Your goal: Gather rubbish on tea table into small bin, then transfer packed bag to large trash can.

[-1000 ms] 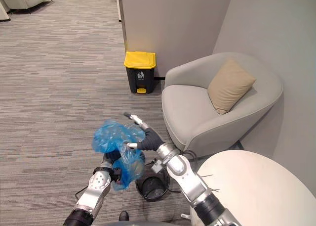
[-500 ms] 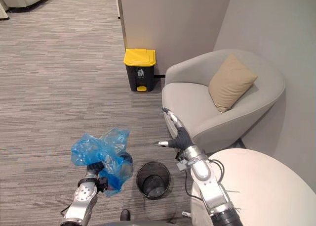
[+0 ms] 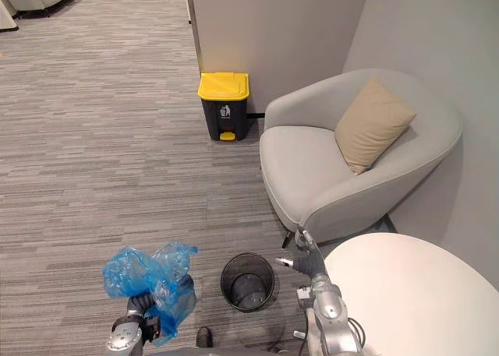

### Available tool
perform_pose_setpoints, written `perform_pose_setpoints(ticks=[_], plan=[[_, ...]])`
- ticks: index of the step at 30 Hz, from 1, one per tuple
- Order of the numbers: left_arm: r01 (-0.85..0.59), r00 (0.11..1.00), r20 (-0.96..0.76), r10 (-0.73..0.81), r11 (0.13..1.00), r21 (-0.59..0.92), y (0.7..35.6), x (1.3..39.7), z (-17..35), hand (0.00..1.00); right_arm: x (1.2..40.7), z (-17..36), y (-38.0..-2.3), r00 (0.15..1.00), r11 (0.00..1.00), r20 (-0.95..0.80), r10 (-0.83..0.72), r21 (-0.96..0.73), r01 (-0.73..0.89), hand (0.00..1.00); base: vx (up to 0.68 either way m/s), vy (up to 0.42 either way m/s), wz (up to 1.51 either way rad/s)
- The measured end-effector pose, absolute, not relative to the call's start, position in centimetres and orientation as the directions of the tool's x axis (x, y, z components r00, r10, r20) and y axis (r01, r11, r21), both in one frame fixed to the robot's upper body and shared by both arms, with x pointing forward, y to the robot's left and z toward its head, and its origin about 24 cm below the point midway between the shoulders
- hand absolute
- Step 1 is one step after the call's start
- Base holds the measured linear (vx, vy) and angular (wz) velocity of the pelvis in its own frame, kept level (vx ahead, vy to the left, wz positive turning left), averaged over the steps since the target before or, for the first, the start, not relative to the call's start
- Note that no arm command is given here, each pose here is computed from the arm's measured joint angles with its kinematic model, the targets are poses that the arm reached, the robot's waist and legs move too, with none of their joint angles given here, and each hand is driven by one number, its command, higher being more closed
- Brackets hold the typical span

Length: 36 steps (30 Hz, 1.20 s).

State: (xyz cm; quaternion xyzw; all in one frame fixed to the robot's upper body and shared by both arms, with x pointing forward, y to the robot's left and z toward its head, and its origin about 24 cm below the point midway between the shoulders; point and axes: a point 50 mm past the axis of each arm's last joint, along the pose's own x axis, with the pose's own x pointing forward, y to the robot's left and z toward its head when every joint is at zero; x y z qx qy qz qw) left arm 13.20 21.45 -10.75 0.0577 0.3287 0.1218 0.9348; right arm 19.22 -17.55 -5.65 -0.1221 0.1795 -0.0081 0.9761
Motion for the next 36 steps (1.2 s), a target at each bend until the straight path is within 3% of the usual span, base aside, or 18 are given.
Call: perform_pose_setpoints(ticks=[13, 22, 28, 36], plan=[[-0.193, 0.724, -0.638, 0.261, 0.965, 0.176, 21.0, 12.0, -11.5, 1.0, 18.4, -6.5, -18.5, 0.915, 0.954, -0.376, -0.148, -0.297, 0.032, 0.0, 0.01, 0.012, -0.03], [-0.249, 0.842, -0.458, 0.287, 0.958, 0.143, 21.3, 16.5, -7.9, 1.0, 20.7, -4.0, -18.2, 0.952, 0.949, -0.267, -0.152, -0.31, 0.065, 0.0, -0.06, 0.0, -0.15], [-0.327, 0.84, -0.431, 0.331, 0.941, 0.086, 20.7, 16.3, -7.3, 1.0, 21.4, -2.3, -17.5, 0.974, 0.946, -0.19, -0.127, -0.318, 0.062, 0.0, -0.13, -0.156, 0.45], [-0.337, 0.845, -0.434, 0.312, 0.941, 0.021, 19.1, 16.0, -7.2, 1.0, 20.8, -1.6, -19.4, 0.965, 0.927, -0.159, -0.206, -0.348, 0.141, 0.0, -0.18, -0.048, 0.74]])
